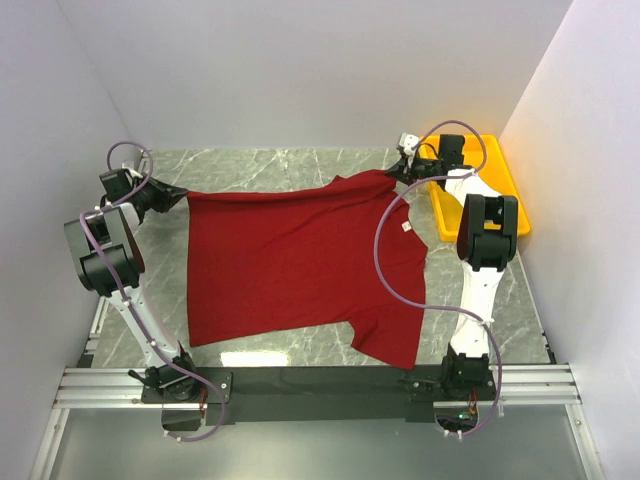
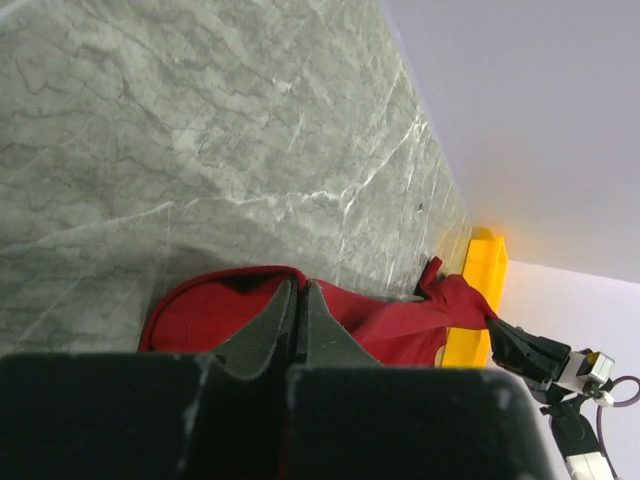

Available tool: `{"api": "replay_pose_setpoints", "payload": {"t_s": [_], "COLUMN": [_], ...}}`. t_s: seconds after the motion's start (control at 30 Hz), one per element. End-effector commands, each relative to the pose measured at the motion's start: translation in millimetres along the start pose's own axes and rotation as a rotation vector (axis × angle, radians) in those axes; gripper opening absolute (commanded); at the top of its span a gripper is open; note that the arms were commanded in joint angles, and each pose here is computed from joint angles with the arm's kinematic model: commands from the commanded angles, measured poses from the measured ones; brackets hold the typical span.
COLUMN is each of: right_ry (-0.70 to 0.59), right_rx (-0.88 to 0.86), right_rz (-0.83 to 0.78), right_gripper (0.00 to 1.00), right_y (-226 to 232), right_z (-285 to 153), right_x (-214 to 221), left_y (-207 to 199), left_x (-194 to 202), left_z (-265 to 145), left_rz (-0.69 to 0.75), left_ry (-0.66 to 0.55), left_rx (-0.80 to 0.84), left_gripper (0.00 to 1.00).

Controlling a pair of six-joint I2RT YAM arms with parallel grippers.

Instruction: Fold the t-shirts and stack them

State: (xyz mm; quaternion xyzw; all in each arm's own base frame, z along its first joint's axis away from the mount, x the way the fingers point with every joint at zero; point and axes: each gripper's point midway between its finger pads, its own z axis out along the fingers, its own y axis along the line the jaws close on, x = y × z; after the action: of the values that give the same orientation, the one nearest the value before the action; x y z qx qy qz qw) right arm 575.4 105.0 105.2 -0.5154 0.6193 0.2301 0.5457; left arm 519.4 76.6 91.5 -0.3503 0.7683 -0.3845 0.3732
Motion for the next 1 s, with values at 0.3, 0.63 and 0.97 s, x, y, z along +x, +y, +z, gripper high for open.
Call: {"api": "replay_pose_setpoints", "payload": {"t_s": [0.3,0.63,0.97], "right_ry": [-0.033,-0.015,0.064], "right_rx": [-0.032,-0.039,-0.023], "right_rz": [-0.092,-0.097,-0.093], "right_gripper": [0.00,0.00,0.00], "right_y": [7.0,13.9,17.2], "right_z": [-16.2,-25.1,-26.7], "right_x": [-40.6,-37.8,-20.2], "left_y": [-19.5,-18.9,-2.4], "left_x": [-14.2,-7.1,14.5], "left_z": [-16.1,-28.2,-32.1], "left_rz": [0.075,0.103,0.113], "left_ry": [-0.039,-0.027,0.042], "left_rx": [0.020,0.033,-0.003], "left_gripper": [0.01,0.01,0.01]}}
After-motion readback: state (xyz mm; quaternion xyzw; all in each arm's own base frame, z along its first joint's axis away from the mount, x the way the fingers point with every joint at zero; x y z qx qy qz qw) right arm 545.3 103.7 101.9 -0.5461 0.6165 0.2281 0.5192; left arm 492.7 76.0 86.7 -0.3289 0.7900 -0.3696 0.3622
